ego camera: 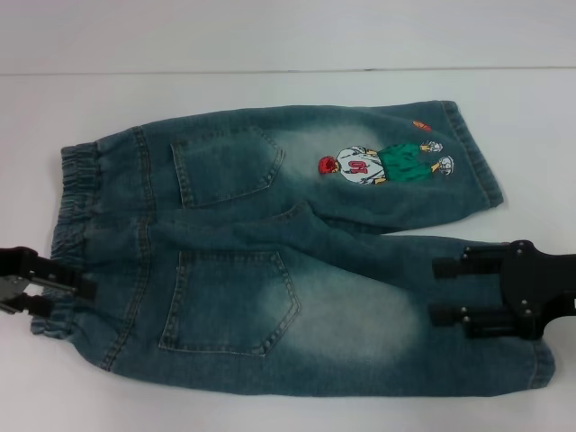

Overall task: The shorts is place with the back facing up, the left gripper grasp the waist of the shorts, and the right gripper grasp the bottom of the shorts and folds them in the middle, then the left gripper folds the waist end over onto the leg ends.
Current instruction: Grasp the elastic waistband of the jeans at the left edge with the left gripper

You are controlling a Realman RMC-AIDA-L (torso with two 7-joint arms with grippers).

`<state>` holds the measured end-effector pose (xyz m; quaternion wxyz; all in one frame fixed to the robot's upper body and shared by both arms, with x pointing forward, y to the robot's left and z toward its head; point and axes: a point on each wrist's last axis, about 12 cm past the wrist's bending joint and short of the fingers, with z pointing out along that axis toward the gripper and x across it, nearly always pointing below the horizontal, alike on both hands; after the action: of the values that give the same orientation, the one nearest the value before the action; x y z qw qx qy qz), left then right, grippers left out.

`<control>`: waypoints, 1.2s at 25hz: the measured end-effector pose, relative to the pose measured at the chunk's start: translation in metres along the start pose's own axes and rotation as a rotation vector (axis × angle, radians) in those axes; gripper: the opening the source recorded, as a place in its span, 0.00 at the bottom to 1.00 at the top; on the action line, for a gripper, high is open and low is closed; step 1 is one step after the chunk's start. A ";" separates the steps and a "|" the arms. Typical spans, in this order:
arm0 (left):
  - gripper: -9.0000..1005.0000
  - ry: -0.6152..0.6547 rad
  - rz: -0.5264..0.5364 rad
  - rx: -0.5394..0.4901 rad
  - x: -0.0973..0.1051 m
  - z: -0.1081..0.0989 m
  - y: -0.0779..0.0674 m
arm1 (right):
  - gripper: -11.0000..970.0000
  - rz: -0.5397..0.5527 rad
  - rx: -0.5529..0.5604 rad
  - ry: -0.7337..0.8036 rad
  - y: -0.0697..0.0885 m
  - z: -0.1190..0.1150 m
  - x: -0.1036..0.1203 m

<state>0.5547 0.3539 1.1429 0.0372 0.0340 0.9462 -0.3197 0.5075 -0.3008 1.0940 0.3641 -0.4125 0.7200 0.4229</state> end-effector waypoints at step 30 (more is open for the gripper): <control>0.88 0.025 -0.022 -0.204 -0.010 0.017 0.011 | 0.75 -0.021 -0.011 0.016 -0.003 0.006 -0.005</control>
<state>0.5661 0.3517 1.1236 0.0252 0.0235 0.9746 -0.2215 0.5129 -0.2948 1.0948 0.3606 -0.4255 0.7162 0.4196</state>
